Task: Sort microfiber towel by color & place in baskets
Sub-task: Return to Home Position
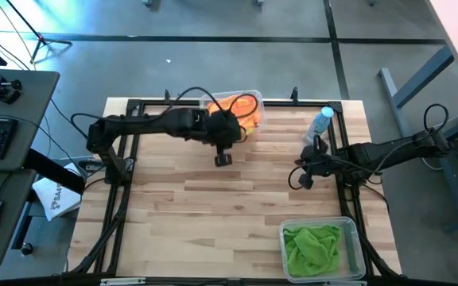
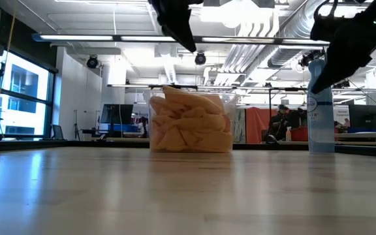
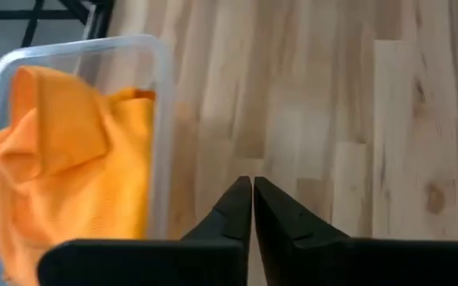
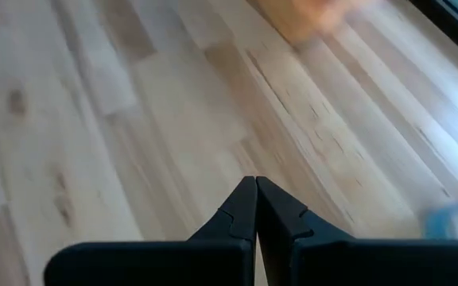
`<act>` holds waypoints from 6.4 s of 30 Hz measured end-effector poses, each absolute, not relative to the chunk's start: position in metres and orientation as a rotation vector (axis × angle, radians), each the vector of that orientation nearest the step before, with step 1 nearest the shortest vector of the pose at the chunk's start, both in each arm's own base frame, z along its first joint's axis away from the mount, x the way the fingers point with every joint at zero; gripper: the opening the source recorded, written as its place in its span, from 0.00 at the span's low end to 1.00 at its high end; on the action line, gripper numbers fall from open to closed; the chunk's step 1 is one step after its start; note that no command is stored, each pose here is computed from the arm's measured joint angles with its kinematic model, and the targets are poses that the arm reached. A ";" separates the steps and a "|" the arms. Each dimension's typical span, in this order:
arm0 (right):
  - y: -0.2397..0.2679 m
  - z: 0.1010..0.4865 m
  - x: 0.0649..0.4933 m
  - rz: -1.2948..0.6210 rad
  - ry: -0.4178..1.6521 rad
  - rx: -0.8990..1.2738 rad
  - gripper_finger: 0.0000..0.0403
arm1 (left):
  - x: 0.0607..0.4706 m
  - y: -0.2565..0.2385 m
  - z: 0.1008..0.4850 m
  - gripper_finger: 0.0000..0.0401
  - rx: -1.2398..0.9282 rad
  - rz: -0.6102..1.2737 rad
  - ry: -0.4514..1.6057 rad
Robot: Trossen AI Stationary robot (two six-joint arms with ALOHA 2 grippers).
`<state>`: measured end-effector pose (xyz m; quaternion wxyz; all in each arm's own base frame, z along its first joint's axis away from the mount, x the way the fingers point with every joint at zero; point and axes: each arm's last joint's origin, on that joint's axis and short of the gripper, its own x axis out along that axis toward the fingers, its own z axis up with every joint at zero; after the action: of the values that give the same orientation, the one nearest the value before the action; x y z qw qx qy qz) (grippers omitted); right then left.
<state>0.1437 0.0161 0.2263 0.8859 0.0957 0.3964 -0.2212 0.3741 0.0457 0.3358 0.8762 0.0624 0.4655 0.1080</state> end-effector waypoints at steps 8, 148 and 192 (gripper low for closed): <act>0.020 0.235 0.155 -0.292 0.740 0.122 0.00 | 0.381 0.011 0.307 0.00 0.146 0.055 0.919; 0.010 0.172 0.095 0.049 0.006 -0.012 0.00 | 0.099 0.003 0.166 0.00 -0.023 0.054 0.011; -0.003 0.171 0.096 -0.097 0.011 -0.001 0.00 | 0.099 0.003 0.166 0.00 -0.023 0.054 0.010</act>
<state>0.0958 -0.0028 0.1712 0.9988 -0.0004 0.0056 -0.0486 0.0992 0.0030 0.1663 0.9996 -0.0117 0.0051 0.0271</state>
